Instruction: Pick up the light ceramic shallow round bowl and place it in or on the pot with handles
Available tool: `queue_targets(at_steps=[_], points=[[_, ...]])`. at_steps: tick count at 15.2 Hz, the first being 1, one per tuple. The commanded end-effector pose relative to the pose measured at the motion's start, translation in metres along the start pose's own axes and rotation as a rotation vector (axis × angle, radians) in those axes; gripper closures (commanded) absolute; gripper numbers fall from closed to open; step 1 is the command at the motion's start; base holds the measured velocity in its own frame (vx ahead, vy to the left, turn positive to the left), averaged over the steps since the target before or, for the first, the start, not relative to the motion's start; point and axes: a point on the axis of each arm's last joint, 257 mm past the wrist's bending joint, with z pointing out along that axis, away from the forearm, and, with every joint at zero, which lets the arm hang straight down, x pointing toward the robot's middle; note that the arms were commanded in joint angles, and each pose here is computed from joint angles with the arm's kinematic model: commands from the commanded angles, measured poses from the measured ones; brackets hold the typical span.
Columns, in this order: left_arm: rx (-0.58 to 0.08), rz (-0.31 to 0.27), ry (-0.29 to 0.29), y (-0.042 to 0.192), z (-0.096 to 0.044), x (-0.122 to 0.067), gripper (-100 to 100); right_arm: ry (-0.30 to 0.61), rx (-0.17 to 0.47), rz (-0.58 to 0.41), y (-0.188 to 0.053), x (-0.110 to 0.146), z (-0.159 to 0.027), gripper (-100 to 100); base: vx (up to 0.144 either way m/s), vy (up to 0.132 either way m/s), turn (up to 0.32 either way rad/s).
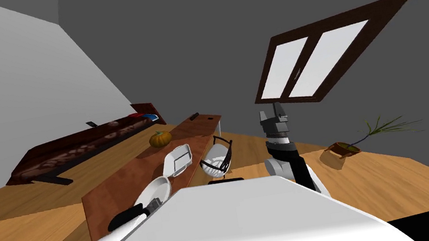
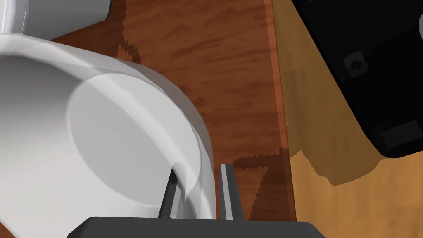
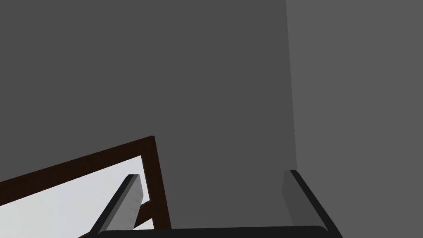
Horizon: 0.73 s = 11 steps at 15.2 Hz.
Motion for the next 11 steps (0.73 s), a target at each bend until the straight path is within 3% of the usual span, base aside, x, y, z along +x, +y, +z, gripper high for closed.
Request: queue_targets(at_steps=[1, 11], points=[[0.015, 0.015, 0.031, -0.010, -0.008, 0.015, 100, 0.000, 0.000, 0.000, 0.000, 0.000, 0.000, 0, -0.015, -0.019, -0.166], [0.013, 0.075, 0.067, -0.032, -0.040, 0.037, 100, 0.000, 0.000, 0.000, 0.000, 0.000, 0.000, 0, 0.005, -0.013, -0.151]])
